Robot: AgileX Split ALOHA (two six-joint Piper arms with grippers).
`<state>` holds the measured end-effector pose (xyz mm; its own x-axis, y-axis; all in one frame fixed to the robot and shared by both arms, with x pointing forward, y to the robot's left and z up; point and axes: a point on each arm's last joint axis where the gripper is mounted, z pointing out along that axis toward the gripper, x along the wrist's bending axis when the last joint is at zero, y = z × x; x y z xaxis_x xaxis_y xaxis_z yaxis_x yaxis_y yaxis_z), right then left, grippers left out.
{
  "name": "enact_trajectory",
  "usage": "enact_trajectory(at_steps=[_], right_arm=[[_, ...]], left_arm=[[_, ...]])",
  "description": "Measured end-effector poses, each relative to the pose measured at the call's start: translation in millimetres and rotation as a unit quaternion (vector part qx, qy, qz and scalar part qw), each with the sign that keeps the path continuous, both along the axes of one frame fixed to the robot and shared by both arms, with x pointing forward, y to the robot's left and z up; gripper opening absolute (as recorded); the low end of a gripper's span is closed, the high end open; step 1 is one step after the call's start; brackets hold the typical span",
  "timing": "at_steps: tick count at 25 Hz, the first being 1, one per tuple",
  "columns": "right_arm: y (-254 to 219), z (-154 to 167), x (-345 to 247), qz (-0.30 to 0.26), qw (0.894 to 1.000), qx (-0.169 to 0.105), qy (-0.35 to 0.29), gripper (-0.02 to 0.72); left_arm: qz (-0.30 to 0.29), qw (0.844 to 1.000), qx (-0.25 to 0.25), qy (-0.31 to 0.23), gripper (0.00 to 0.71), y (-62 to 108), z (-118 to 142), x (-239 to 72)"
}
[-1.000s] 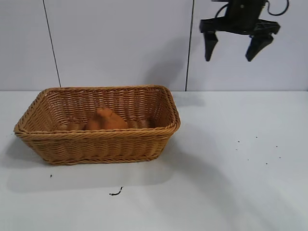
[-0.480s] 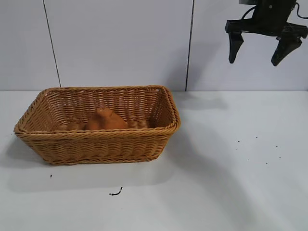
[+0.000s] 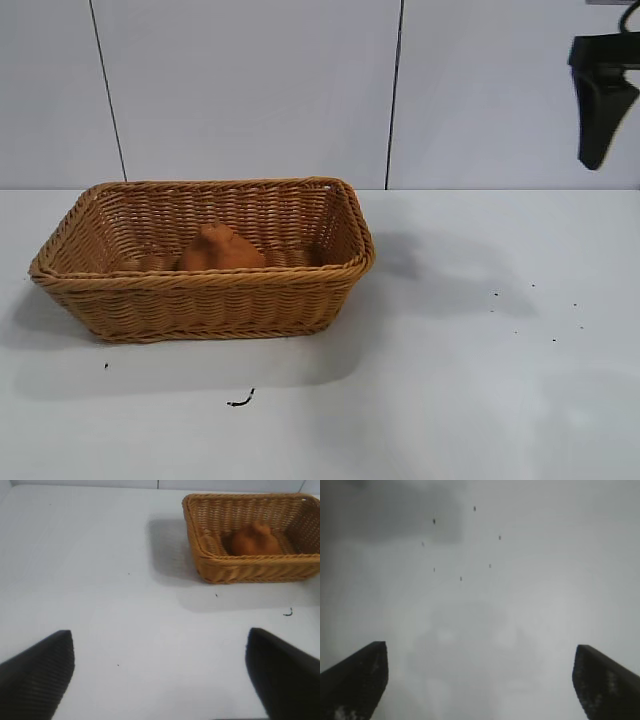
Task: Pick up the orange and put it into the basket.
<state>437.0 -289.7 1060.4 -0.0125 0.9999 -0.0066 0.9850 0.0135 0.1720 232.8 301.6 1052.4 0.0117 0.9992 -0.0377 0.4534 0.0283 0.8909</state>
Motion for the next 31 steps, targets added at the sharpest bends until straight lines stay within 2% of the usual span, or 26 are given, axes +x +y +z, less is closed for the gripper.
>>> enact_trajectory(at_steps=[5, 10, 14, 19, 25, 27, 31], right_arm=[[-2.1, -7.1, -43.8, 0.005, 0.999, 0.002, -0.052, 0.694], [-3.5, -27.0, -92.7, 0.019, 0.991, 0.008, -0.135, 0.694], [-4.9, -21.1, -132.1, 0.021, 0.968, 0.014, -0.248, 0.694], [-6.3, -10.8, -161.9, 0.022, 0.938, 0.017, -0.347, 0.694], [-8.1, -6.8, -197.1, 0.021, 0.892, 0.02, -0.451, 0.694], [-8.2, -6.8, -200.9, 0.021, 0.886, 0.021, -0.462, 0.694], [-8.0, -6.9, -201.2, 0.022, 0.886, 0.022, -0.462, 0.694]], left_arm=[[0.0, 1.0, 0.0, 0.0, 0.666, 0.0, 0.0, 0.0], [0.0, 1.0, 0.0, 0.0, 0.666, 0.0, 0.0, 0.0], [0.0, 1.0, 0.0, 0.0, 0.666, 0.0, 0.0, 0.0], [0.0, 1.0, 0.0, 0.0, 0.666, 0.0, 0.0, 0.0], [0.0, 1.0, 0.0, 0.0, 0.666, 0.0, 0.0, 0.0], [0.0, 1.0, 0.0, 0.0, 0.666, 0.0, 0.0, 0.0], [0.0, 1.0, 0.0, 0.0, 0.666, 0.0, 0.0, 0.0]])
